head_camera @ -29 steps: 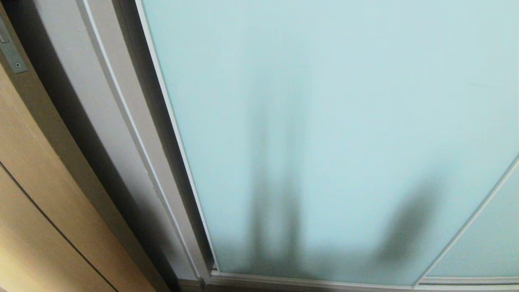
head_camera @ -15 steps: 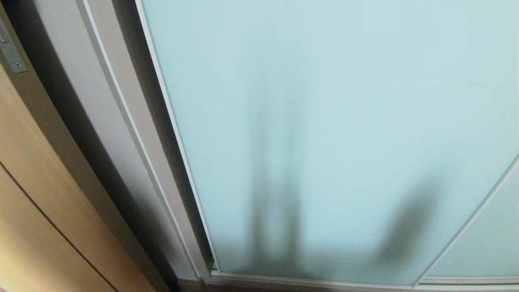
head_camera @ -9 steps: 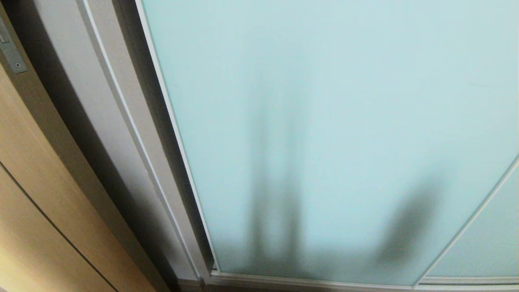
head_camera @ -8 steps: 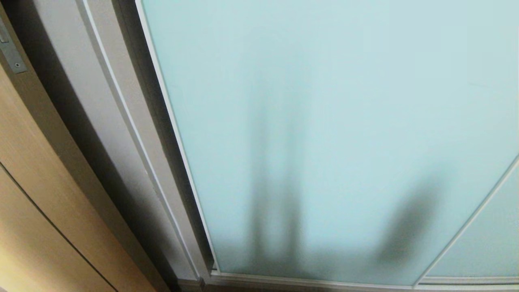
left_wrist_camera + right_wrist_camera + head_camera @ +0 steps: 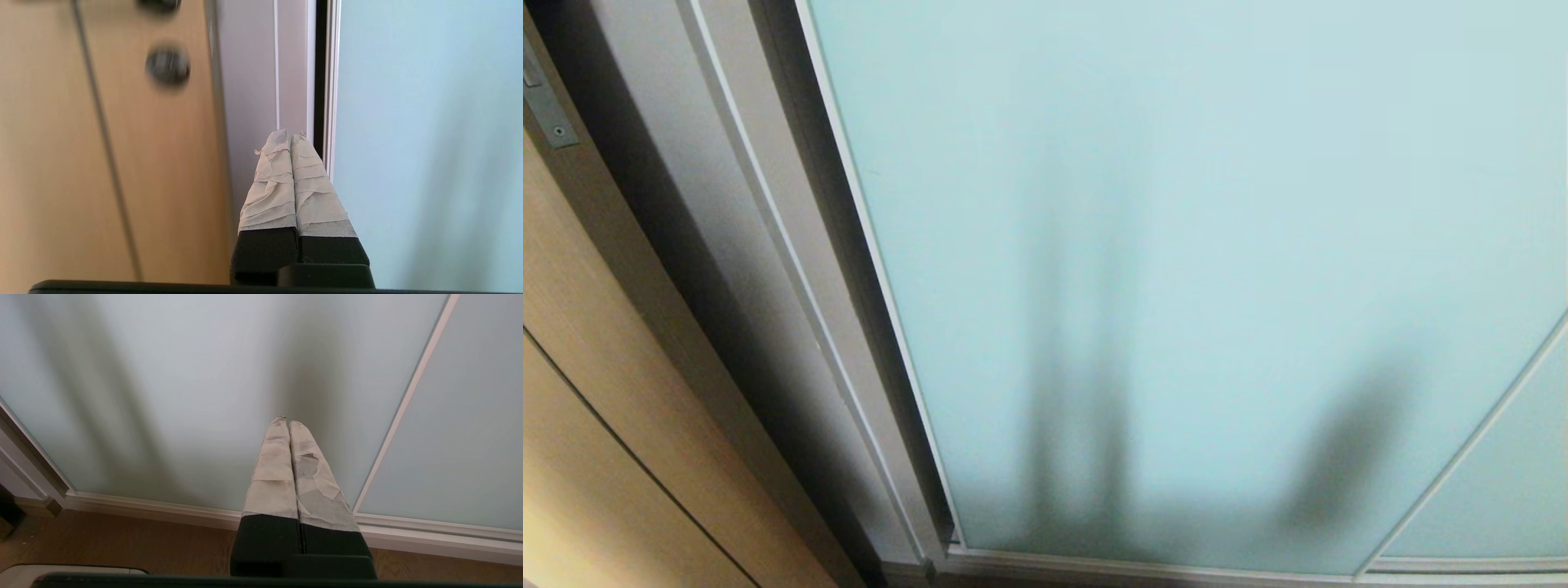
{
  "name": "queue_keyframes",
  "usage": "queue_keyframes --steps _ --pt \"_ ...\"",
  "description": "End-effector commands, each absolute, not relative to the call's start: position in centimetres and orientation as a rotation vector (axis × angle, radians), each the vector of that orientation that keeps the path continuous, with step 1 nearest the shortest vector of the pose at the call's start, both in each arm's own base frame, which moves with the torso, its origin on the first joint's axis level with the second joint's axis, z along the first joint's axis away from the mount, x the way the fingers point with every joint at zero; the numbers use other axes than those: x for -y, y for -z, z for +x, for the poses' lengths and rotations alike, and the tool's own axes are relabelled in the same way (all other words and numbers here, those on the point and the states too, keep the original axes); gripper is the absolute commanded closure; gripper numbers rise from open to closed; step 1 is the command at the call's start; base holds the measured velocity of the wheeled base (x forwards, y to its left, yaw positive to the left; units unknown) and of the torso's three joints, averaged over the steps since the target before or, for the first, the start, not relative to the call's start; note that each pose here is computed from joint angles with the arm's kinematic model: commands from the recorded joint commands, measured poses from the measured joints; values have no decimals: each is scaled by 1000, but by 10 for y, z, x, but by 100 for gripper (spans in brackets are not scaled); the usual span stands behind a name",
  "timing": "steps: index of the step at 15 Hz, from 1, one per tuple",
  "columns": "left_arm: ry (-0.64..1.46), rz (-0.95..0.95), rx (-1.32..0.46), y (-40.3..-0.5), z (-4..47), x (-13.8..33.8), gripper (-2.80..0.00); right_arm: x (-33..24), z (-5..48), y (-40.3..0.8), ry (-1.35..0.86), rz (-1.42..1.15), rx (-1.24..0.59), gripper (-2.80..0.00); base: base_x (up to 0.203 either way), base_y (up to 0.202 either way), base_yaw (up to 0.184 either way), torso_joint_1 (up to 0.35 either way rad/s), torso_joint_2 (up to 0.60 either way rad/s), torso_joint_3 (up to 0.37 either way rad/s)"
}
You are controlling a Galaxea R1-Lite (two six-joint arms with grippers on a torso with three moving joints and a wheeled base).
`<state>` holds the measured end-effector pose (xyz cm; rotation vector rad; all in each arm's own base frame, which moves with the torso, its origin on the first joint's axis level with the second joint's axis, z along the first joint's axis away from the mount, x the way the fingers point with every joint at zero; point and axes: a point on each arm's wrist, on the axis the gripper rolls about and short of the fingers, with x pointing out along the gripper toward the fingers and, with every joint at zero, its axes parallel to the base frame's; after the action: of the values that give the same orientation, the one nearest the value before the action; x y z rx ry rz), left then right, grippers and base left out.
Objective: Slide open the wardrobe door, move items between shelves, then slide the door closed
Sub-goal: Open the door
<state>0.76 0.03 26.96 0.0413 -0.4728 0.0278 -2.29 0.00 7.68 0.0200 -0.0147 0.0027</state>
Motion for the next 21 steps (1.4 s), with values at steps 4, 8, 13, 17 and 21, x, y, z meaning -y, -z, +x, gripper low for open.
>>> queue_keyframes --steps 4,8,13,17,21 --pt "-27 41 440 -299 129 -1 0 0 -23 -77 -3 21 15 0 0 0 0 0 0 0" --pt "14 33 486 -303 168 4 0 0 -23 -77 -3 20 15 0 0 0 0 0 0 0" --pt "153 10 455 -299 180 27 0 0 -23 -77 -3 21 15 0 0 0 0 0 0 0" --pt "106 6 434 -301 208 30 0 0 -23 -77 -3 20 15 0 0 0 0 0 0 0" --pt "-26 -32 507 -321 200 26 0 0 -23 -77 -3 20 15 0 0 0 0 0 0 0"
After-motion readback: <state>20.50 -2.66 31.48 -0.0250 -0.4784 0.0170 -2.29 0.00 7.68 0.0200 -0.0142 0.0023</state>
